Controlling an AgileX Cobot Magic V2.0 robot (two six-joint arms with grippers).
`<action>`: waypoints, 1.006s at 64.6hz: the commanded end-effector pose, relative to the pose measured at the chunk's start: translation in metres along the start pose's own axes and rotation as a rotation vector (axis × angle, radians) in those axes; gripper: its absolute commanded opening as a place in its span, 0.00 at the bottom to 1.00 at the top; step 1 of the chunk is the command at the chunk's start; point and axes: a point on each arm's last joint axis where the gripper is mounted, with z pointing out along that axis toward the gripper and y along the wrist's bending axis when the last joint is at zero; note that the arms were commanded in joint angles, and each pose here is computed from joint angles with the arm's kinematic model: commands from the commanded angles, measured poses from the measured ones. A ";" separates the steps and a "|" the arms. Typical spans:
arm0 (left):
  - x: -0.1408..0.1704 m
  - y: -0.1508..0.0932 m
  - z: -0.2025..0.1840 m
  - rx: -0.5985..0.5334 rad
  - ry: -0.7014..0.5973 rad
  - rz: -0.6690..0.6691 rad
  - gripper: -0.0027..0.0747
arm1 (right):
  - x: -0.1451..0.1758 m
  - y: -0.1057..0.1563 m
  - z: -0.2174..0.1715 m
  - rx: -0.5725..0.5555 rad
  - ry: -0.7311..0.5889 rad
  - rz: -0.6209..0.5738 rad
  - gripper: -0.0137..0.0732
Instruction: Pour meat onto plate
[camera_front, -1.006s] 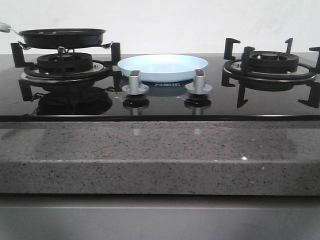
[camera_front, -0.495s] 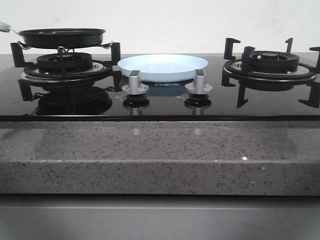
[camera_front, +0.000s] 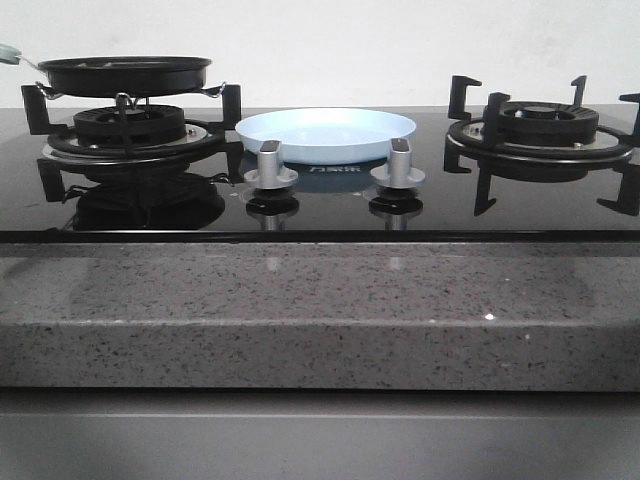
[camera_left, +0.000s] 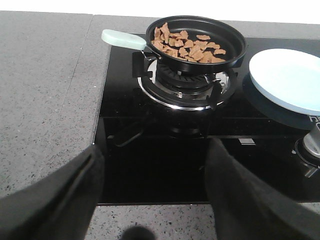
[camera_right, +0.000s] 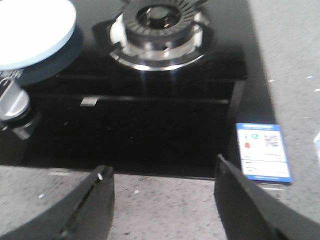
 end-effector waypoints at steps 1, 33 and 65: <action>-0.014 -0.001 -0.003 0.004 -0.095 -0.010 0.57 | -0.025 0.008 -0.001 -0.048 -0.042 -0.035 0.70; -0.014 -0.001 -0.003 0.004 -0.095 -0.010 0.53 | -0.093 0.077 0.084 -0.267 0.149 -0.188 0.70; -0.014 -0.001 -0.003 0.003 -0.095 -0.008 0.53 | -0.154 0.092 0.196 -0.233 0.334 -0.180 0.56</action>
